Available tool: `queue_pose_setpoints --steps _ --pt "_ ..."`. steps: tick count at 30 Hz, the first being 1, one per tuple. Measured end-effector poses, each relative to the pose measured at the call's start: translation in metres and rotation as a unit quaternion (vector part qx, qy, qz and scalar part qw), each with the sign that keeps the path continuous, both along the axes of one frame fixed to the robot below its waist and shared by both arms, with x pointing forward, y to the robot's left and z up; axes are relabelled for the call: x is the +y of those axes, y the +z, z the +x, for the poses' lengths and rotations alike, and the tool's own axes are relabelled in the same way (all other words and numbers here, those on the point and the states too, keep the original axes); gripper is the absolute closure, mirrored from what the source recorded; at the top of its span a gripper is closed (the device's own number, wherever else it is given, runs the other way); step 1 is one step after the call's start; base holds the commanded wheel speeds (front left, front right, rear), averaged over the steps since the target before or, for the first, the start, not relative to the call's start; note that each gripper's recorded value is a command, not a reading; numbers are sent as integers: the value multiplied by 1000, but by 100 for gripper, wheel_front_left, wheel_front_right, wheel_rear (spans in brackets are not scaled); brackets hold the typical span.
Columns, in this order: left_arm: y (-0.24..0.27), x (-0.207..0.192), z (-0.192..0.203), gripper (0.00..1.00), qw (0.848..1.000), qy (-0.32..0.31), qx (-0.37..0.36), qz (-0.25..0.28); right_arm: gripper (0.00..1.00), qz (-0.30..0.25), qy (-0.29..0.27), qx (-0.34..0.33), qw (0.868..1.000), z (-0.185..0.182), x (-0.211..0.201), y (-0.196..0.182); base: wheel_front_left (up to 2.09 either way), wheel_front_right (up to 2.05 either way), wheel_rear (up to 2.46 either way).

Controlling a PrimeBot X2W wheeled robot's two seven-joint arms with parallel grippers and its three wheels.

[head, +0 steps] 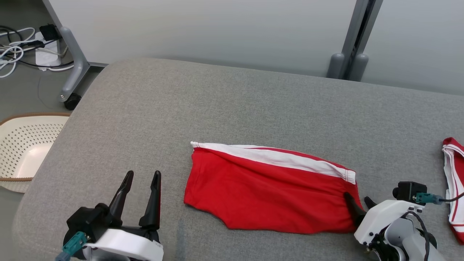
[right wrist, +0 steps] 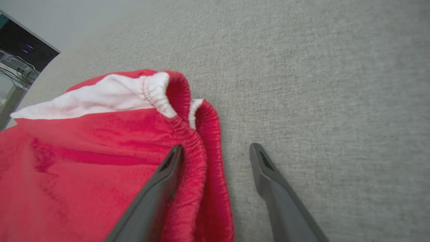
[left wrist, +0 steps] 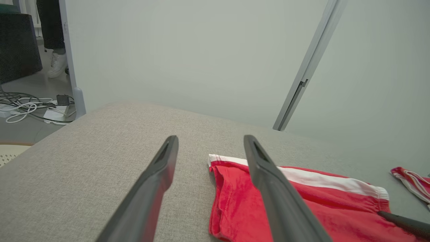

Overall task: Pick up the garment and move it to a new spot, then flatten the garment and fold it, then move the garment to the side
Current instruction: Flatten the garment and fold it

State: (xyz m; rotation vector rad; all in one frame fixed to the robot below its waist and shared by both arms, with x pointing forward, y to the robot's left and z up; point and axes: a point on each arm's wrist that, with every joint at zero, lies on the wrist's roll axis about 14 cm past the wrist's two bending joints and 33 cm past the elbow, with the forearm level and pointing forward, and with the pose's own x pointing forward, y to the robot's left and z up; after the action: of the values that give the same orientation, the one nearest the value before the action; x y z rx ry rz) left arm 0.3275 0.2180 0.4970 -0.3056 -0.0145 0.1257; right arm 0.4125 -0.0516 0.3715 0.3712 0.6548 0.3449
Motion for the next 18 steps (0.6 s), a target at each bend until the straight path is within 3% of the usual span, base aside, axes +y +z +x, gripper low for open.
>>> queue_pose_setpoints --steps 6,7,8,18 --pt "-3 5 -4 0 1000 7 5 3 2 27 18 41 999 -5 21 -5 0 0 0" --pt "-3 7 -5 0 1000 9 5 4 61 32 22 43 998 -6 24 -5 0 0 0" --pt "-3 8 -6 0 1000 11 6 5 100 35 25 44 998 -7 28 -4 0 0 0" --pt "2 9 -6 0 1000 7 -1 10 100 65 22 17 998 -8 36 12 0 0 0"
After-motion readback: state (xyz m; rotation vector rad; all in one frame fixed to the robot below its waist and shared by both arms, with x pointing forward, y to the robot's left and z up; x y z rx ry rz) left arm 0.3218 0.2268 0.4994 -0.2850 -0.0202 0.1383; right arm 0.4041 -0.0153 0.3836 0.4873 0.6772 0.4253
